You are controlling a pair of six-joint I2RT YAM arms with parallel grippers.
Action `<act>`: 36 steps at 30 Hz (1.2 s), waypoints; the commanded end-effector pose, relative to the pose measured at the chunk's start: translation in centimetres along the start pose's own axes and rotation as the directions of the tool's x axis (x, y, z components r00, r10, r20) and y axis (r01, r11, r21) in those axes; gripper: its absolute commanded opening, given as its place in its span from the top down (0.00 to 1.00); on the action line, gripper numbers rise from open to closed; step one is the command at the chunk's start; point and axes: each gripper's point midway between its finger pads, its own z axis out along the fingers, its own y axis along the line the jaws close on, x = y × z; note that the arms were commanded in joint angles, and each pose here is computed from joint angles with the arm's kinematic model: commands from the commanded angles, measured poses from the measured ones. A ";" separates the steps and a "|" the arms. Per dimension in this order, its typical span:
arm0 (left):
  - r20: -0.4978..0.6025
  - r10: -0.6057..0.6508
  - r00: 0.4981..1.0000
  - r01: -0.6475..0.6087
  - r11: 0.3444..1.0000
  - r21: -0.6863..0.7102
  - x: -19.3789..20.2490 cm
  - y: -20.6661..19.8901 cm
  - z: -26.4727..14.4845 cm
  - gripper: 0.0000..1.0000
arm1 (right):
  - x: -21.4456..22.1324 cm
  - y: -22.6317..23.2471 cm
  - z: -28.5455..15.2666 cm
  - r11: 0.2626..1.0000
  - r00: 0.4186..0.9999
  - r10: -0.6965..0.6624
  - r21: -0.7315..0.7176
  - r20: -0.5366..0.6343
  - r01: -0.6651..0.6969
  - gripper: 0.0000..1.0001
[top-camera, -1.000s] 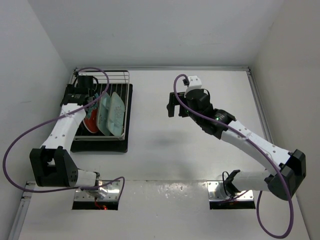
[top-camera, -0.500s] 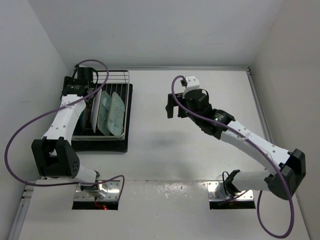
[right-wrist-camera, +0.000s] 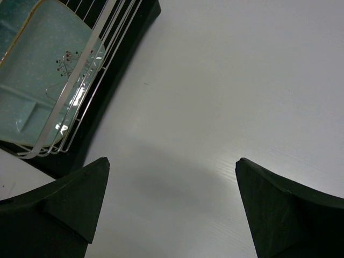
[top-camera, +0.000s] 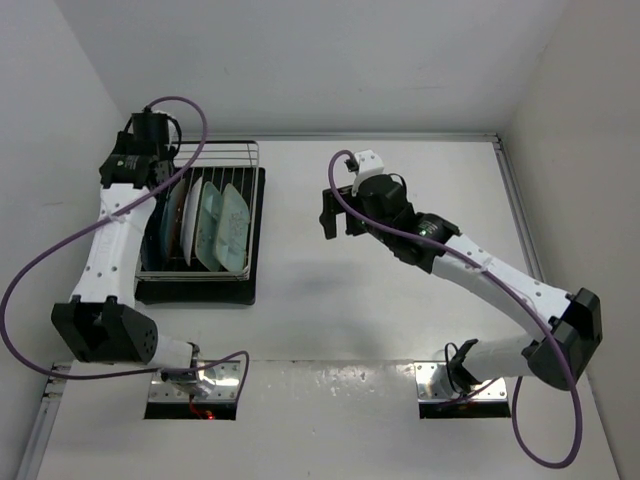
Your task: Load the plates into the dish rack
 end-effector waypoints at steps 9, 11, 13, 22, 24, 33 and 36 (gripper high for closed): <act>0.142 0.057 0.988 -0.128 0.816 0.563 -0.3 -7.0 -6.4 0.40 | 0.7 2.1 0.4 0.993 1.000 -0.004 -0.120 0.016 0.006 0.01; 0.120 0.063 0.991 -0.121 0.812 0.571 -0.2 -7.6 -5.8 0.43 | 1.9 1.7 0.6 0.994 1.000 -0.010 -0.112 -0.005 0.009 0.00; 0.089 0.073 0.993 -0.111 0.820 0.561 0.3 -7.8 -5.1 0.45 | 2.8 1.4 0.5 0.994 0.999 -0.025 -0.108 -0.022 0.023 0.00; -0.022 0.131 0.991 -0.107 0.883 0.457 2.9 -8.3 -2.2 0.55 | 3.8 0.1 0.5 0.995 0.999 -0.035 -0.095 -0.031 0.032 0.00; -0.041 0.130 0.991 -0.103 0.908 0.407 3.2 -7.6 -1.7 0.57 | 4.0 -0.2 0.7 0.996 0.999 -0.027 -0.090 -0.034 0.024 0.00; -0.132 0.017 0.991 0.005 0.987 0.161 3.7 -1.5 0.7 0.61 | 4.0 0.0 0.9 0.995 0.999 -0.003 -0.097 -0.034 0.000 0.00; -0.147 0.002 0.989 0.019 0.989 0.146 4.1 -0.8 1.1 0.61 | 4.1 0.0 0.9 0.995 0.999 -0.003 -0.096 -0.036 0.000 0.00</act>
